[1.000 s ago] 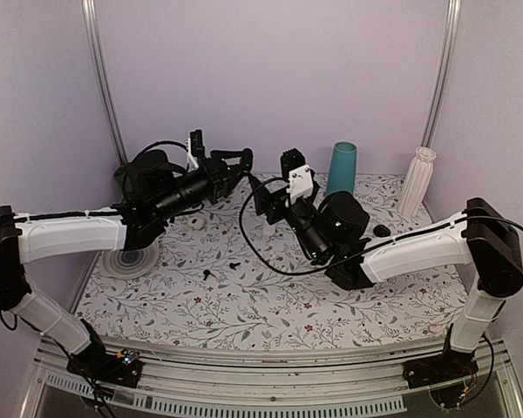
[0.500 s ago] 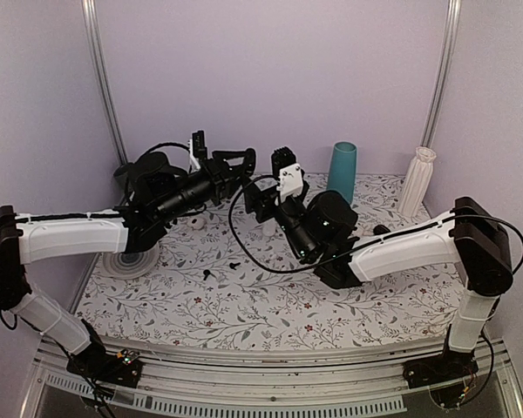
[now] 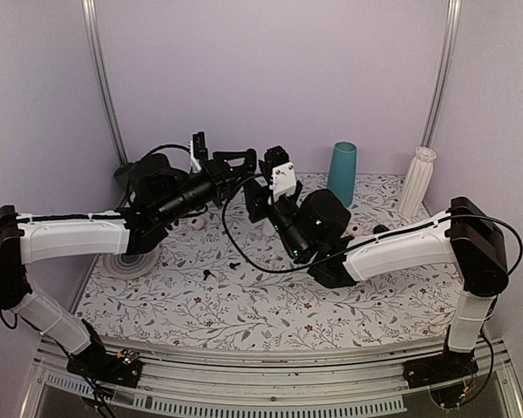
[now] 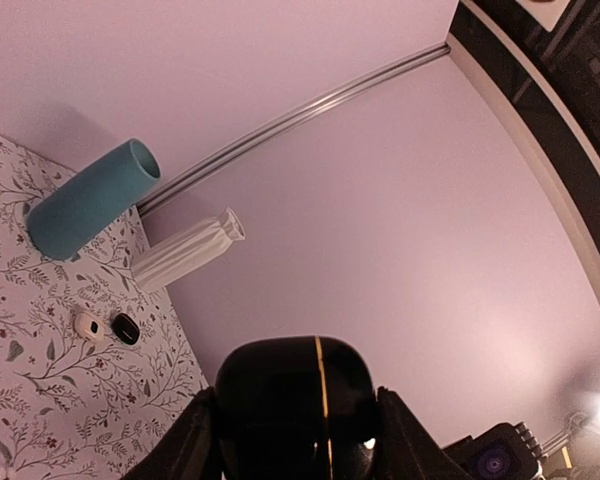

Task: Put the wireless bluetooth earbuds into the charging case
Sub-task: Pass from the left arm to the right

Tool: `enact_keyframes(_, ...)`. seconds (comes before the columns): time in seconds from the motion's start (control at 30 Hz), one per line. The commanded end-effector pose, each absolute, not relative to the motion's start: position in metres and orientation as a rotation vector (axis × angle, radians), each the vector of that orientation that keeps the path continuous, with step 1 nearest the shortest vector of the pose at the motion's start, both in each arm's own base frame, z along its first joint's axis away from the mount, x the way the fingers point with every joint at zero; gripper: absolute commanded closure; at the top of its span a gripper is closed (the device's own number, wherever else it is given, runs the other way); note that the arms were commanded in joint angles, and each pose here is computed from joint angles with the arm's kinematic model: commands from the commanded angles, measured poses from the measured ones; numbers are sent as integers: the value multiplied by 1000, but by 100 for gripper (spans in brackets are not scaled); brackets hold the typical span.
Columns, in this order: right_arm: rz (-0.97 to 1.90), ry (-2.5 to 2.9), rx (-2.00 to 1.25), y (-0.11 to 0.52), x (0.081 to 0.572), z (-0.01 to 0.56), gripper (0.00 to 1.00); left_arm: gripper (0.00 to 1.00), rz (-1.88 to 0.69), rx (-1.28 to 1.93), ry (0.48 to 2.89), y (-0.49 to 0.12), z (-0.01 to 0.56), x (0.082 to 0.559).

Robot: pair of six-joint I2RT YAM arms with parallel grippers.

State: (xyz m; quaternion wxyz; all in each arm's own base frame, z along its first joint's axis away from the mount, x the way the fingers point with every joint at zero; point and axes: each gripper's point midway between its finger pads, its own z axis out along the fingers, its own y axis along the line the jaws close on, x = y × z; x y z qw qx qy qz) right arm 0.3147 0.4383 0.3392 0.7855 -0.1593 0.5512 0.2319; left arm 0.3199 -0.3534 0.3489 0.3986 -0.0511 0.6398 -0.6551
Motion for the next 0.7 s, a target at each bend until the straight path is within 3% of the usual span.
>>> enact_keyframes(0.0, 491, 1207, -329, 441, 320, 335, 61, 85, -1678, -117, 1600, -358, 348, 314)
enact_keyframes(0.37, 486, 1210, -345, 442, 319, 336, 80, 75, -1689, -108, 1599, -361, 347, 313)
enact_keyframes(0.53, 490, 1201, -346, 440, 318, 343, 95, 62, -1690, -103, 1601, -362, 347, 312)
enact_keyframes(0.6, 497, 1195, -342, 439, 316, 347, 96, 58, -1687, -102, 1600, -362, 347, 313)
enact_keyframes(0.67, 500, 1198, -339, 437, 316, 350, 97, 47, -1681, -99, 1603, -362, 347, 313)
